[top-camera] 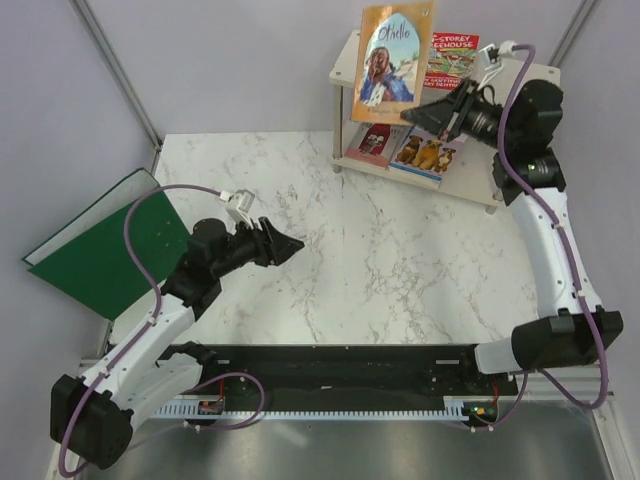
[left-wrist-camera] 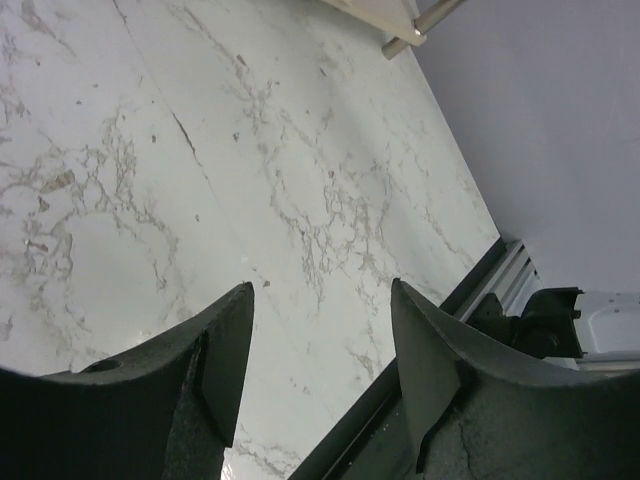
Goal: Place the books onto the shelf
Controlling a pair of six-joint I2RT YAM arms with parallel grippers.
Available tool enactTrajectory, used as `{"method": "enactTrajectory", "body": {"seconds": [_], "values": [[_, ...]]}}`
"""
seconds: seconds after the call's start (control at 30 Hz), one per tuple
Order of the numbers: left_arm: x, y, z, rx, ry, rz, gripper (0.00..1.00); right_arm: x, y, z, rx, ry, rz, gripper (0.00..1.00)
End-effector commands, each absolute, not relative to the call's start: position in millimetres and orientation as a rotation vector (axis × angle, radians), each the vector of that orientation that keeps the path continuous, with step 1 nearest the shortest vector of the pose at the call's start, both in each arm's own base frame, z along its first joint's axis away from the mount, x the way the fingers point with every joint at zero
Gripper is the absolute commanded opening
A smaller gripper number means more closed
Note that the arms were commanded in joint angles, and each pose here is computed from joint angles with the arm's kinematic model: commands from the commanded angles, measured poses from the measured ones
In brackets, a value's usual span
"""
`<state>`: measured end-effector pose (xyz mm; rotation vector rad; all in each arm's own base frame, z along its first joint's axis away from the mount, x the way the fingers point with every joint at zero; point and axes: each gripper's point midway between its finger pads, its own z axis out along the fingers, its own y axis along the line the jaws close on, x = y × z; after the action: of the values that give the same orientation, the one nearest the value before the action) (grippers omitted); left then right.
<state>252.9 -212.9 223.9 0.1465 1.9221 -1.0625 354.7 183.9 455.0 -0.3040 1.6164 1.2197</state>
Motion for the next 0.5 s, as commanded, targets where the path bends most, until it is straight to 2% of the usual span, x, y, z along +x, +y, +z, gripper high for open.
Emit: {"method": "enactTrajectory", "body": {"seconds": [0.0, 0.23, 0.47], "values": [[237.0, -209.5, 219.4, 0.190, 1.914, -1.072, 0.64, 390.1, 156.0, 490.7, -0.272, 1.575, 1.218, 0.00], [225.4, -200.6, 197.6, 0.159, 1.989, -1.043, 0.63, 462.8, 102.7, 494.4, -0.101, 1.587, 1.221, 0.00], [221.9, -198.7, 188.4, 0.147, 2.011, -1.038, 0.63, 499.2, 78.4, 482.8, -0.030, 1.593, 1.223, 0.00]]}}
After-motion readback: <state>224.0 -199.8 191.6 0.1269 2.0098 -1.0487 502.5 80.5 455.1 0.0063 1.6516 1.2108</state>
